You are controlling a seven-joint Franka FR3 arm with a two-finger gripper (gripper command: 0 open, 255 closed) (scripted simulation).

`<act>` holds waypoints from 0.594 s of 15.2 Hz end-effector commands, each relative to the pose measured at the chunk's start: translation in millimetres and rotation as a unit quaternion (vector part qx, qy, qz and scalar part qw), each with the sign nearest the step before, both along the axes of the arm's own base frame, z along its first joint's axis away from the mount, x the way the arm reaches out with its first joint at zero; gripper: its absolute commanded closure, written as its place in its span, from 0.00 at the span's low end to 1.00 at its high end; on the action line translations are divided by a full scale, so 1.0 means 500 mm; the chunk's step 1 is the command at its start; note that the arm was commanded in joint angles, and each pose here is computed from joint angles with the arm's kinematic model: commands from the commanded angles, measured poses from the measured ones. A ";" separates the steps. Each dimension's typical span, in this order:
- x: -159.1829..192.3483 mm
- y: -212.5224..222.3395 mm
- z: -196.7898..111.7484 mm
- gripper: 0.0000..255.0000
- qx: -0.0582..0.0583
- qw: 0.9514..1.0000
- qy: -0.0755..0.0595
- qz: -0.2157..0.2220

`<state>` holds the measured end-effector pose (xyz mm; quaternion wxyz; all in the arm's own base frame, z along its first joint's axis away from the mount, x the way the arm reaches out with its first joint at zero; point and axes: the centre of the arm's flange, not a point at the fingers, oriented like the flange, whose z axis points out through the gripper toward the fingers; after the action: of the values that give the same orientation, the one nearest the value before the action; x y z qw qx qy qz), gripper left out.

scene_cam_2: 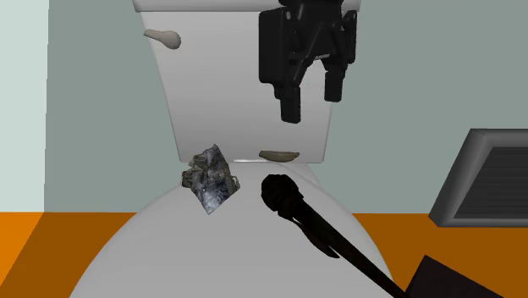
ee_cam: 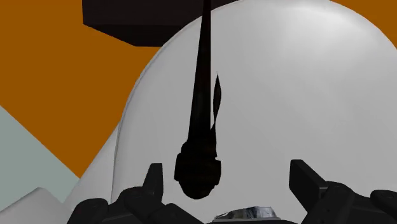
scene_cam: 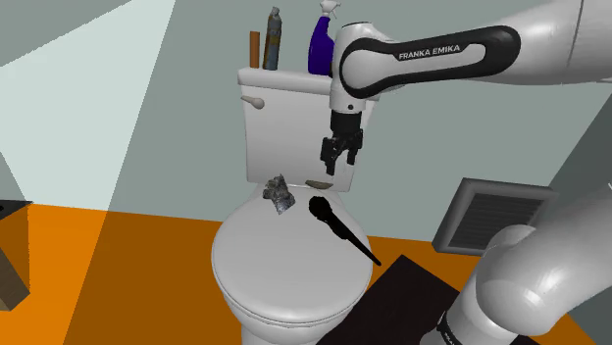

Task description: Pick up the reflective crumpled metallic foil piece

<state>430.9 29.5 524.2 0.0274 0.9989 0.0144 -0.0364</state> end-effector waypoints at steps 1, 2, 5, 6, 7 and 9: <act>0.050 0.013 -0.028 0.00 0.001 1.000 0.005 0.003; 0.074 0.021 -0.039 0.00 0.002 1.000 0.007 0.004; 0.145 0.044 -0.075 0.00 0.004 1.000 0.014 0.008; 0.169 0.051 -0.087 0.00 0.004 1.000 0.016 0.010; 0.192 0.059 -0.099 0.00 0.005 1.000 0.019 0.011; 0.239 0.075 -0.123 0.00 0.006 1.000 0.023 0.014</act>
<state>540.2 62.4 468.8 0.0225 0.9978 0.0277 -0.0564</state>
